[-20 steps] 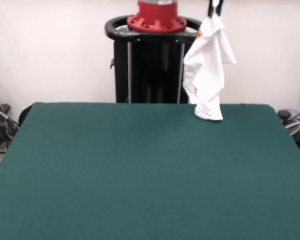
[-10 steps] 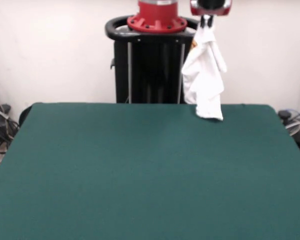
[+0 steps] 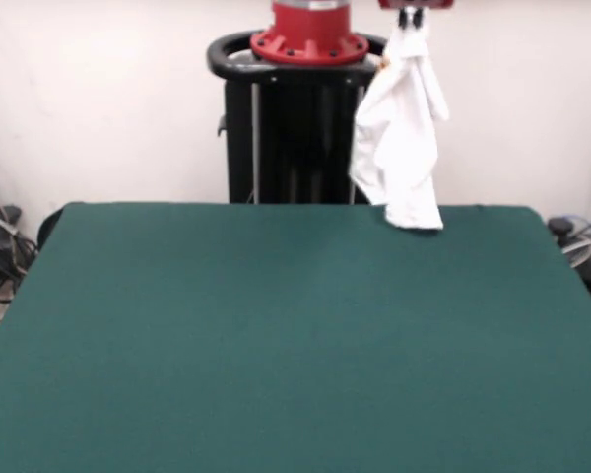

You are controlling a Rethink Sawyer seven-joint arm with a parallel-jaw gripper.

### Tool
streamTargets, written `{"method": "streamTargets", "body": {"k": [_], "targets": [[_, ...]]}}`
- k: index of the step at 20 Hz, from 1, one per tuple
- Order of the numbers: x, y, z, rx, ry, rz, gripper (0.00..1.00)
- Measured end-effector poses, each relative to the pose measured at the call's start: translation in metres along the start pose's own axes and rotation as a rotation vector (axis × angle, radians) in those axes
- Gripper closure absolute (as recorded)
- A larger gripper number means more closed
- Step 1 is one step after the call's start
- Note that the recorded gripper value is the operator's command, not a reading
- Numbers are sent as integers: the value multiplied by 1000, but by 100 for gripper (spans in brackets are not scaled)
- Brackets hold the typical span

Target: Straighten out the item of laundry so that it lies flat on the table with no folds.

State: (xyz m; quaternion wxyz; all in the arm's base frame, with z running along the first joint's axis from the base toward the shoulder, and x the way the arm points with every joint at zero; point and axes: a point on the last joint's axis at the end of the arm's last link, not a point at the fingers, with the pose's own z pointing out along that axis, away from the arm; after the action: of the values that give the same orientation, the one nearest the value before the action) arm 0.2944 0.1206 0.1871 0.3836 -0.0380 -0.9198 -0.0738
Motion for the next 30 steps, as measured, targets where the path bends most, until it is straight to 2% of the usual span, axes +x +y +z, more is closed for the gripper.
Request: {"method": "streamTargets", "body": {"k": [7, 13, 16, 20, 22, 27, 30], "targets": [[33, 14, -22, -11, 139, -27, 100], [32, 16, -23, -8, 165, -31, 100], [14, 13, -16, -5, 167, -25, 100], [-9, 9, -5, 7, 135, -20, 100], [-31, 5, 8, 22, 89, -17, 100], [-62, -1, 26, 44, 17, -13, 100], [-75, -4, 36, 52, 0, -11, 100]]}}
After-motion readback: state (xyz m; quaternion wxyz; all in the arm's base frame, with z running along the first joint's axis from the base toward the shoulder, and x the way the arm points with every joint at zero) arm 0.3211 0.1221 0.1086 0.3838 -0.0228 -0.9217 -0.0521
